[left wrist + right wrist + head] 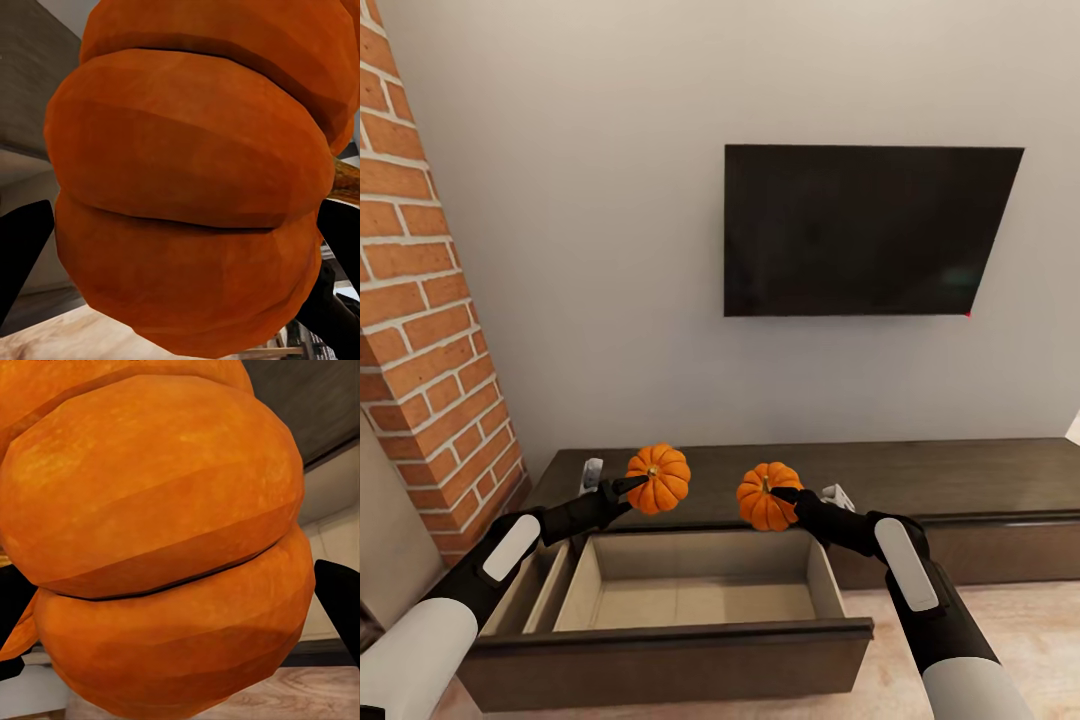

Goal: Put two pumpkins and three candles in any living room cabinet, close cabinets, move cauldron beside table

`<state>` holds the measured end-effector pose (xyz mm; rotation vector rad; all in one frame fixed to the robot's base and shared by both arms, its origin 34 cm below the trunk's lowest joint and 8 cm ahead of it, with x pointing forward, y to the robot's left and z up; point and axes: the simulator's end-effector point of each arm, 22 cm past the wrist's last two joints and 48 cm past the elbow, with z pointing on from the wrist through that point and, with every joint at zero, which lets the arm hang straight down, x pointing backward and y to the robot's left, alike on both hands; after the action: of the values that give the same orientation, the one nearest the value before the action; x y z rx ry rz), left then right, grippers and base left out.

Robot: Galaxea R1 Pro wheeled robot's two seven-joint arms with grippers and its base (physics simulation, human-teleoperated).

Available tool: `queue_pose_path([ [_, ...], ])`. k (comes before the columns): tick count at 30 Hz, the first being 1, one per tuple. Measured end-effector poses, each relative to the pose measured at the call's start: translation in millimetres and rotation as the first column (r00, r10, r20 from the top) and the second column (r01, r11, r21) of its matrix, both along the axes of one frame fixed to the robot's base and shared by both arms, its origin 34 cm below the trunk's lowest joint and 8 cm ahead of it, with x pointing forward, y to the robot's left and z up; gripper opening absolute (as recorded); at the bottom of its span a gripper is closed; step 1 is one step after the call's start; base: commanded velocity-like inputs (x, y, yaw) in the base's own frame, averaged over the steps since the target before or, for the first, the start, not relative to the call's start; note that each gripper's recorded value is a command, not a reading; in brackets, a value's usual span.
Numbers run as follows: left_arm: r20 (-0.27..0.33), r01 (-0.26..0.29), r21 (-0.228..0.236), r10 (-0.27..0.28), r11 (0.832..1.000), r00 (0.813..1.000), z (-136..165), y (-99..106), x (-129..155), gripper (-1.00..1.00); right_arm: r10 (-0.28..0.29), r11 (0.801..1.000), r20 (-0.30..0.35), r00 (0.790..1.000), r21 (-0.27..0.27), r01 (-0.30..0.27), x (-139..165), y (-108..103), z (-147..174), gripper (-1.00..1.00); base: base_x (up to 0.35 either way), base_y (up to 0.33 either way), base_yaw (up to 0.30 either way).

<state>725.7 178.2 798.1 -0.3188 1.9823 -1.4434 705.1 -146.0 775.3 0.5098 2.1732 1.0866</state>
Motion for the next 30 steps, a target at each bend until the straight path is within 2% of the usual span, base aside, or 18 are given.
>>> queue_pose_path([
  [30,0.0,0.001,-0.001,-0.001,1.0,1.0,-51.0,-0.1,-7.5,-1.0,0.002,1.0,0.0,1.0,0.0,-0.002,-7.6,0.3,-51.2,-1.0,0.0,0.0,0.0],
])
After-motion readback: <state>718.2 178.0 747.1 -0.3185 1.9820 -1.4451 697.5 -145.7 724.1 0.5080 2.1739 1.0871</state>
